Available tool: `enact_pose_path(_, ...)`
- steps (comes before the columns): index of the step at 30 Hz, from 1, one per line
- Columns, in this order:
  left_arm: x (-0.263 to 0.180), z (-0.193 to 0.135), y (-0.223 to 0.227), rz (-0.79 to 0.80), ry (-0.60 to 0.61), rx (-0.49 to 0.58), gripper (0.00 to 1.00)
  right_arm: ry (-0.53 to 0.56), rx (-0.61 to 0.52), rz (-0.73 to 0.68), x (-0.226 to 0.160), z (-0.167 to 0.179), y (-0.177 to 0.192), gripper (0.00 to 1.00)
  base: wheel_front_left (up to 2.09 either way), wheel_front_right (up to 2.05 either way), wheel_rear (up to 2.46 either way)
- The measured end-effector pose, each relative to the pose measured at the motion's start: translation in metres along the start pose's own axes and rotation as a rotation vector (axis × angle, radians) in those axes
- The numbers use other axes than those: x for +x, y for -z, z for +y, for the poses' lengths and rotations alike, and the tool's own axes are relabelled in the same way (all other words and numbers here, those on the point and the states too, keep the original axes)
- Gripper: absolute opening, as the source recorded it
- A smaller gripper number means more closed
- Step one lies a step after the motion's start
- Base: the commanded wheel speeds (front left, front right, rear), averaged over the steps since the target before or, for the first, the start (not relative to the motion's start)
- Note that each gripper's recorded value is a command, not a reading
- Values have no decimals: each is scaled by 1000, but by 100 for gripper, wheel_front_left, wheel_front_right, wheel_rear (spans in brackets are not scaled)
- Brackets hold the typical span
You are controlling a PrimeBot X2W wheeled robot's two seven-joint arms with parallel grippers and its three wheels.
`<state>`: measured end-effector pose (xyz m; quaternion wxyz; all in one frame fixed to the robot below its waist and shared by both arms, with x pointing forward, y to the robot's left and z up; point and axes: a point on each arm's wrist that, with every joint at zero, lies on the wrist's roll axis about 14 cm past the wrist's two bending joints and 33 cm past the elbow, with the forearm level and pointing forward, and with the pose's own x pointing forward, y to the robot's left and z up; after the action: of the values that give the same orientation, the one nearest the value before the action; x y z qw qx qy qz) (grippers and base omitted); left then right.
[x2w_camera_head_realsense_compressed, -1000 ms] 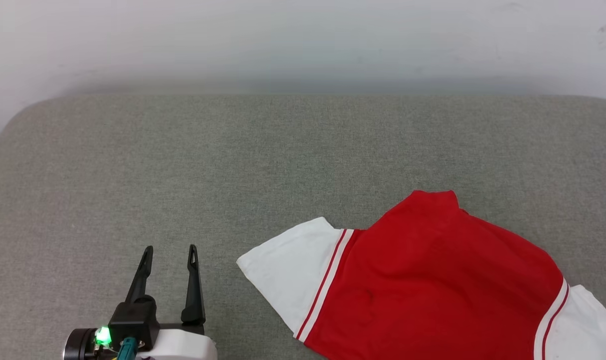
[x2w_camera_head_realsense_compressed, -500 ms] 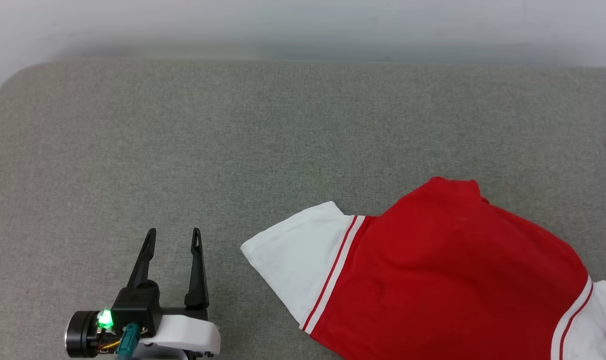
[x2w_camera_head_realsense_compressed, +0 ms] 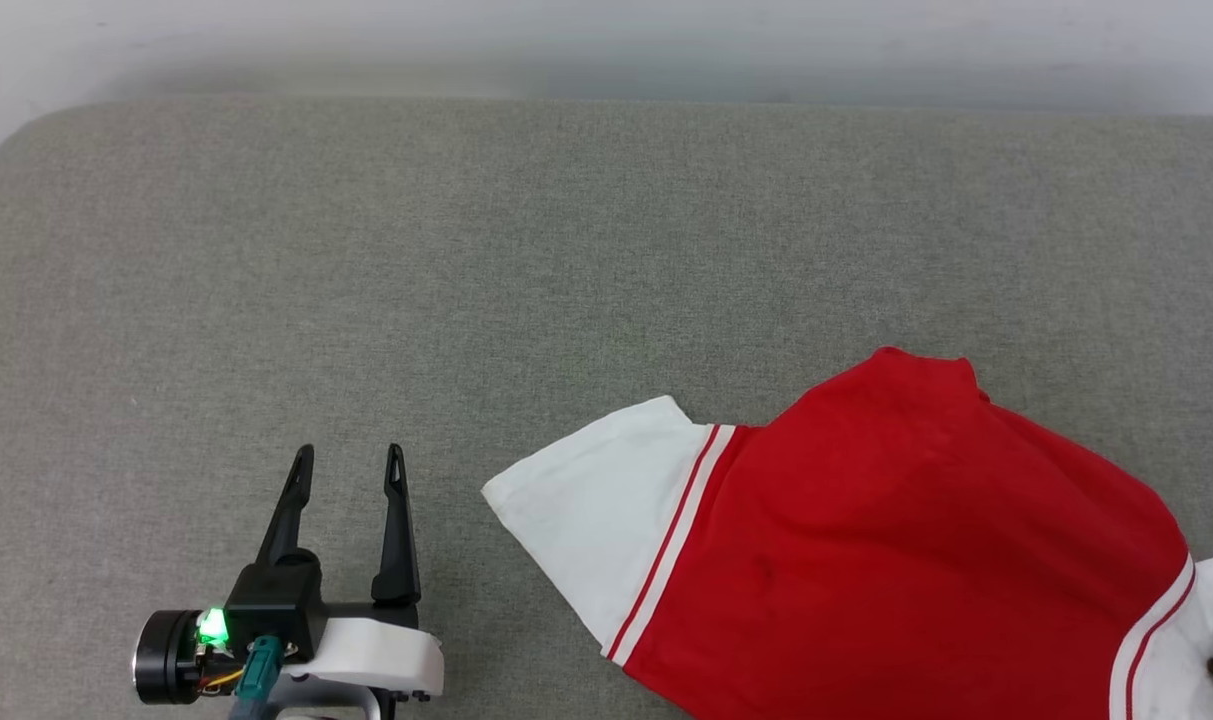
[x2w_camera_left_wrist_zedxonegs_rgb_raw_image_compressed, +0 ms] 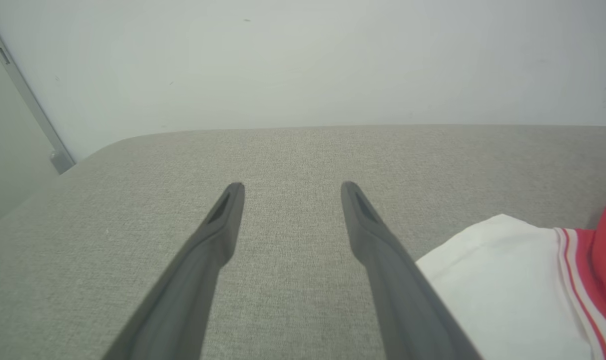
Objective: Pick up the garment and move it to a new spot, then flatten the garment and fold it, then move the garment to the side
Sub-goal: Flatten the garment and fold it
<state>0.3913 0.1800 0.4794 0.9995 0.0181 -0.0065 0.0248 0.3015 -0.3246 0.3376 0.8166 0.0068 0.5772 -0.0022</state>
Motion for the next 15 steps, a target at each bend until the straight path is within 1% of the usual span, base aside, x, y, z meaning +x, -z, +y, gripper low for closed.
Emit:
enact_pose_path(4,-1,-1,-6,-18,6,1,100,-15,2,-96,-7,3,-10,0,0,0,0)
enact_pose_path(8,-5,-4,-14,-38,16,-2,100,-19,17,-242,-23,2,-29,0,0,0,0)
enact_pose_path(13,-10,-5,-25,-71,30,7,100,-17,25,-448,-59,-2,-59,0,0,0,0)
enact_pose_path(15,-10,-4,-31,-88,40,15,100,-19,30,-516,-73,-2,-66,0,0,0,0)
